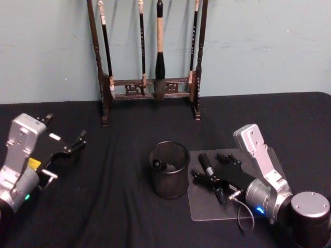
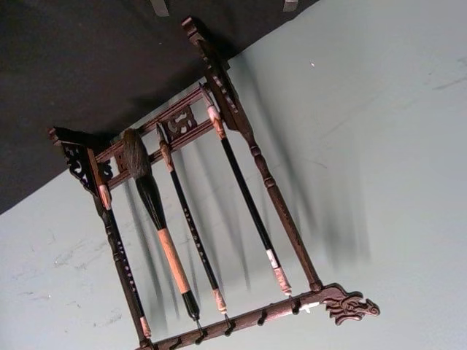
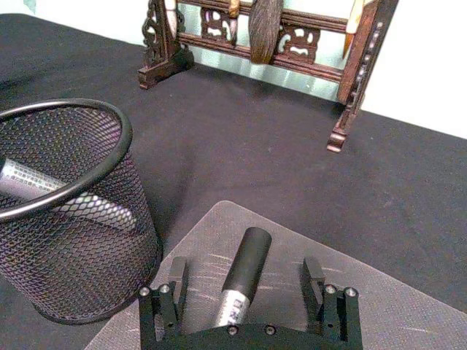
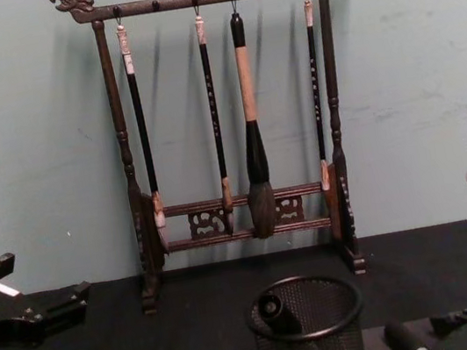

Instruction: Pick up the water-based marker from the table and place it into the pen holder.

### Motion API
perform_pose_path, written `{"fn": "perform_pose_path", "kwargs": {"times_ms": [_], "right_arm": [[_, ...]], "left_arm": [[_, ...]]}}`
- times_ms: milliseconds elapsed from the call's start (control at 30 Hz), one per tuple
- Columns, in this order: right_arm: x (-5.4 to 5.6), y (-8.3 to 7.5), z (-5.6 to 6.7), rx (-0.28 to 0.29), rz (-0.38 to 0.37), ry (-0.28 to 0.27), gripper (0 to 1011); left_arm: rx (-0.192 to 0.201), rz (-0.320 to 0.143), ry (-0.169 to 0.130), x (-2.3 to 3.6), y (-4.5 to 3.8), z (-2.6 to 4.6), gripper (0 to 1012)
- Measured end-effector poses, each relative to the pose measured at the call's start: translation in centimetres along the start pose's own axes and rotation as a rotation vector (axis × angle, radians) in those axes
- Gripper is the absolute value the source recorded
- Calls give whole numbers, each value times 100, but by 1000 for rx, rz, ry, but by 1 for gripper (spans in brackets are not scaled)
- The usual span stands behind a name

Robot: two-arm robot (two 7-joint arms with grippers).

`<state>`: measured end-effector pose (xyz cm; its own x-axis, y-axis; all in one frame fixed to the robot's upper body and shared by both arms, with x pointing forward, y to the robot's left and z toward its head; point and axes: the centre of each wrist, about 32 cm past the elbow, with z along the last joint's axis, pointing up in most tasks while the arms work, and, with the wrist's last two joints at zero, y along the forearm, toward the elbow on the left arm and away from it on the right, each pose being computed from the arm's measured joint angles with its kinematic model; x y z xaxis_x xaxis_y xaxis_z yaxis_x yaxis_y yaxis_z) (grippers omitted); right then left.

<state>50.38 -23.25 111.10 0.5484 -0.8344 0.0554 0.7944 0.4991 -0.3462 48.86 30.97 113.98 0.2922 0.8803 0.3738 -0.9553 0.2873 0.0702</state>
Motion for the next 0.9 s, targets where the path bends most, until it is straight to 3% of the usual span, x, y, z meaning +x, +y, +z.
{"fn": "perform_pose_path", "kwargs": {"times_ms": [600, 900], "right_arm": [[11, 9, -1, -8, 8, -1, 996], [9, 7, -1, -7, 7, -1, 810]], "left_arm": [[0, 0, 0, 0, 0, 0, 1009], [0, 0, 0, 0, 0, 0, 1009]]}}
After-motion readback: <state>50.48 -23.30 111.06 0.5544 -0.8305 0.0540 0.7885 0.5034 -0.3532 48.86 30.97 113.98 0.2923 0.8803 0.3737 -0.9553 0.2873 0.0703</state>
